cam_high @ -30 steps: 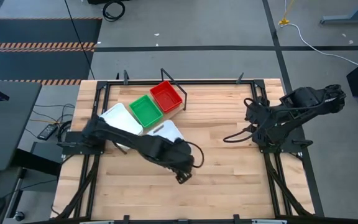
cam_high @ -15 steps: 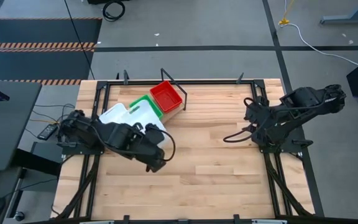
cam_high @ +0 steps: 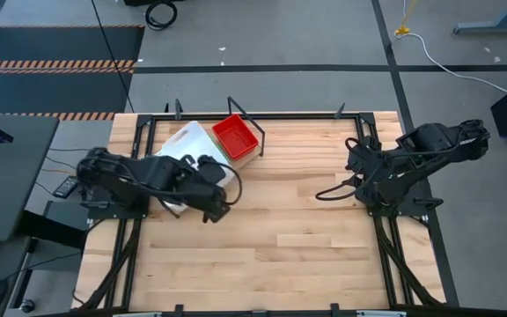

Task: Stack baskets on shelf by color
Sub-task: Stack the white bin on top of the white bin on the shelf

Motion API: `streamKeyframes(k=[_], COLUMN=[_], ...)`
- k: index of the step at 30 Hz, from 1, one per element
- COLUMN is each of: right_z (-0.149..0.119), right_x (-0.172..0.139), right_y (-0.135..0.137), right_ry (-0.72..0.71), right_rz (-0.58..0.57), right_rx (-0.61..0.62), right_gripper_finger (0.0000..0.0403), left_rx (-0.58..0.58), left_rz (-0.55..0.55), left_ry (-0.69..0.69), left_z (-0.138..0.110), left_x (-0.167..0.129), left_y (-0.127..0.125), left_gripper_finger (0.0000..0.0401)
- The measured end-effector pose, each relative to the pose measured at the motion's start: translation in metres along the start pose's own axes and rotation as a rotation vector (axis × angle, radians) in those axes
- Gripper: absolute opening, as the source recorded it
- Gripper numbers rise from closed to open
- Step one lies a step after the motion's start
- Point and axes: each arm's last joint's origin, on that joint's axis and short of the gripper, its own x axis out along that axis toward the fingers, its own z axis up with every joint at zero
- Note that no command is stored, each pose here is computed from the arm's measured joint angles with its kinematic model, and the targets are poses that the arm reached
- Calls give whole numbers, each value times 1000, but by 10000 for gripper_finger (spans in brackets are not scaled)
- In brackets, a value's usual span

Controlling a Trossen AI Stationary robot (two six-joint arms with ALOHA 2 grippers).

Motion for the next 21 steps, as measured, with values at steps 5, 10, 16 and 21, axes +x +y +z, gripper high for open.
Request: streamKeyframes(k=[5, 10, 16, 21], right_z=[0, 0, 0, -1], right_x=[0, 0, 0, 5], right_y=[0, 0, 0, -1], right_ry=[1, 1, -5, 9], right_rz=[1, 1, -9, -23], right_rx=[0, 0, 1, 4], right_gripper_finger=[216, 216, 216, 216], left_rx=[-25, -60, -57, -61], left_rz=[1, -1, 34, 70], left_ry=[19, 139, 200, 238], left_z=[-17, -47, -64, -66], left_x=[-7, 0, 13, 25], left_y=[28, 49, 57, 60], left_gripper_finger=[5, 6, 6, 6])
